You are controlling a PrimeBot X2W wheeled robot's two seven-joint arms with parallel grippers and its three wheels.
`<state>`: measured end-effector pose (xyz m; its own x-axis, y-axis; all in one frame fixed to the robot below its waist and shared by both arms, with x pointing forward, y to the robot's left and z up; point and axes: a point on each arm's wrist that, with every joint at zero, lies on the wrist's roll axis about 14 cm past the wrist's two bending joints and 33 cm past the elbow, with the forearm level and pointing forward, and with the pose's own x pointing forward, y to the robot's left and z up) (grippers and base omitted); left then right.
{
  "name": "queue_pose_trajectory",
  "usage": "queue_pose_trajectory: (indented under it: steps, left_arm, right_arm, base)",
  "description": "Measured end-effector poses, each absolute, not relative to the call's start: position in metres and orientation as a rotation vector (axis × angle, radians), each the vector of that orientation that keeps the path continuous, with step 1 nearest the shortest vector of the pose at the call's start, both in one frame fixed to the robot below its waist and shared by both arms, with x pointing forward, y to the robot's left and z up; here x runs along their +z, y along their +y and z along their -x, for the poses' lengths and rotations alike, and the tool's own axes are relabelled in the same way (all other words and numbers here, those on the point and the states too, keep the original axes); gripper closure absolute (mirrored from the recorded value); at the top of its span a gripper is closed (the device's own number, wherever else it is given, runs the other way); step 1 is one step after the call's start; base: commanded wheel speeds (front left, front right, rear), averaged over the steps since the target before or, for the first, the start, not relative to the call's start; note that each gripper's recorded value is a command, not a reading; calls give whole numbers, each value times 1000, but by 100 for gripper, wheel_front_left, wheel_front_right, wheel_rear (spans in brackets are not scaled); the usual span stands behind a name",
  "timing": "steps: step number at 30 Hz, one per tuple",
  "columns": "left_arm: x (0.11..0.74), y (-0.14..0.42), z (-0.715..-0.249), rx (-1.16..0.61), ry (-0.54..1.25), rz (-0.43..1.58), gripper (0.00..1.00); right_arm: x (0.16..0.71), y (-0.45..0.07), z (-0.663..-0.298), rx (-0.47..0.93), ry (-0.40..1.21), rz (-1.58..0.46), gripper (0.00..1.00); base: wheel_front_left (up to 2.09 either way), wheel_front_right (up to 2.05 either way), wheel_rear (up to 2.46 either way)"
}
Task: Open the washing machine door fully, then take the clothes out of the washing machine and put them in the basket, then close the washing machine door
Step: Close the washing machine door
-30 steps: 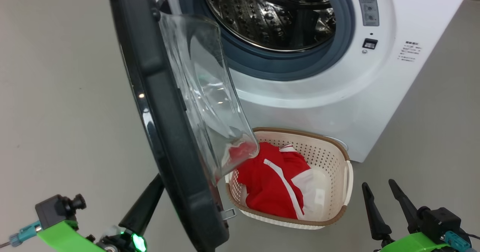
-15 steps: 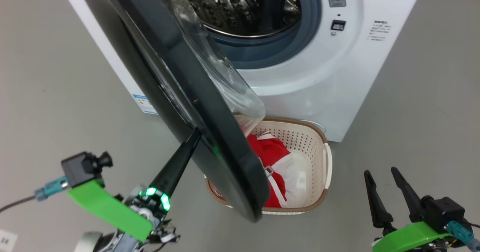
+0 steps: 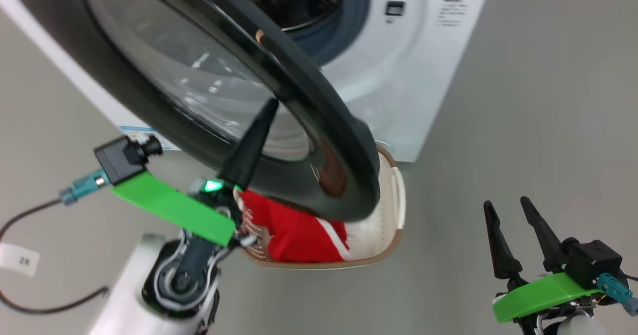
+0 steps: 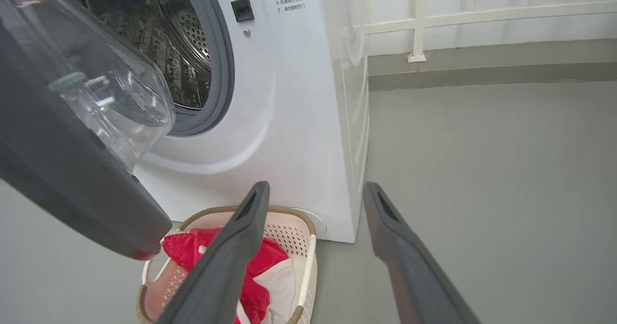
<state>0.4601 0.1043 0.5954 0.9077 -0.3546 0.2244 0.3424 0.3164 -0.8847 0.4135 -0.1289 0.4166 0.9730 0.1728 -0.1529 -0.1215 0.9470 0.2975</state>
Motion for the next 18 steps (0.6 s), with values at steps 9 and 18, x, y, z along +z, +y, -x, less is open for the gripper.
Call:
queue_pose_trajectory:
  steps: [9, 18]
  left_arm:
    - [601, 82, -508, -477, -22, 1145, 100]
    - [598, 70, -537, -457, -27, 1142, 100]
  right_arm:
    - [410, -160, -406, 58, 190, -285, 0]
    - [409, -173, -407, 16, 186, -284, 0]
  base:
    - [0, 0, 0]
    - [0, 0, 0]
